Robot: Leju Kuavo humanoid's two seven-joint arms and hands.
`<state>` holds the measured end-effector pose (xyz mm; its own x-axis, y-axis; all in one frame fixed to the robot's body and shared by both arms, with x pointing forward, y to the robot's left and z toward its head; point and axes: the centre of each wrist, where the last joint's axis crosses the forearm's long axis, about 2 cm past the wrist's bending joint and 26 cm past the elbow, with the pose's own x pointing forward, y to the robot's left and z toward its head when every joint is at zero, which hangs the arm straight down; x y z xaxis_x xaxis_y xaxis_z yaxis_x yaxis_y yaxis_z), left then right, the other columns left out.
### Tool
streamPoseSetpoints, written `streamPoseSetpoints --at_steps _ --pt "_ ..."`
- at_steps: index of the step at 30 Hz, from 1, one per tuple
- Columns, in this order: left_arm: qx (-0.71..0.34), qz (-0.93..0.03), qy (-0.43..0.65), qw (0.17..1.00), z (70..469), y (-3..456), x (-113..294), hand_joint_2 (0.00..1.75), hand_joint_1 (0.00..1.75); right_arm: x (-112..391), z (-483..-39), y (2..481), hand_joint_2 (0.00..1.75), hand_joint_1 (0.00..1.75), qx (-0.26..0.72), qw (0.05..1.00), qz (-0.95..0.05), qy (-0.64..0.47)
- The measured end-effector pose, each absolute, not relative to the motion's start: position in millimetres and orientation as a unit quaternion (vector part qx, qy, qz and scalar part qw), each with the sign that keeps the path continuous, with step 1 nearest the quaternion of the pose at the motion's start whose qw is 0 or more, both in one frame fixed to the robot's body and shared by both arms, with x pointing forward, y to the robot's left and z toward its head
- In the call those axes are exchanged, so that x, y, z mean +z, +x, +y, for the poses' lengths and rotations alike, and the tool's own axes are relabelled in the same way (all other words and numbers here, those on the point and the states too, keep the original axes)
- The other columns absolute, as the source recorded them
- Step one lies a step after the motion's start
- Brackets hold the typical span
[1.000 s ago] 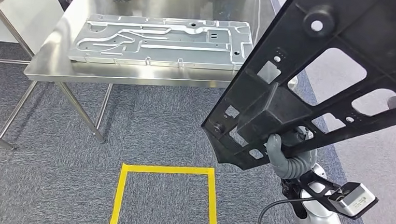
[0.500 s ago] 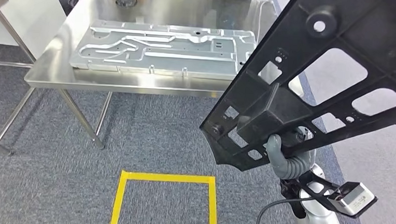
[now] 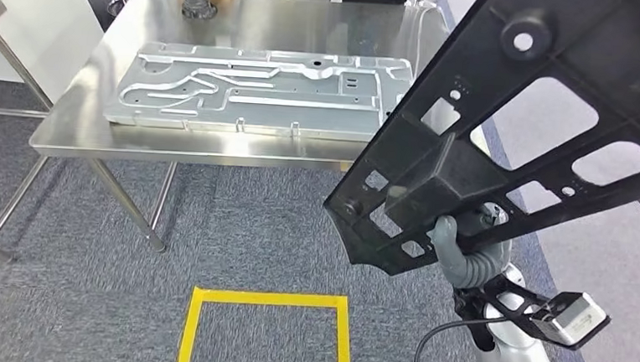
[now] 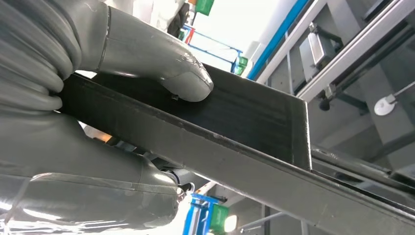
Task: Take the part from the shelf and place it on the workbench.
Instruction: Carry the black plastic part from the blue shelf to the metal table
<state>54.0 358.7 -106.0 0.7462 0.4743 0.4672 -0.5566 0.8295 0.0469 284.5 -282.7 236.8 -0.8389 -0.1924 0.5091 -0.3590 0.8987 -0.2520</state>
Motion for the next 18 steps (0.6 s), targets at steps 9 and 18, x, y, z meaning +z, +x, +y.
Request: streamPoseSetpoints --at_steps 9,18 --pt "0.277 -0.223 0.091 0.93 357.5 52.3 -106.4 1.75 0.0 236.8 -282.9 283.9 1.75 1.75 0.174 0.243 -0.945 0.137" --pt "0.278 -0.225 0.09 0.93 357.5 52.9 -106.3 1.75 0.0 241.8 -283.2 283.8 1.75 1.75 0.171 0.233 -0.948 0.135"
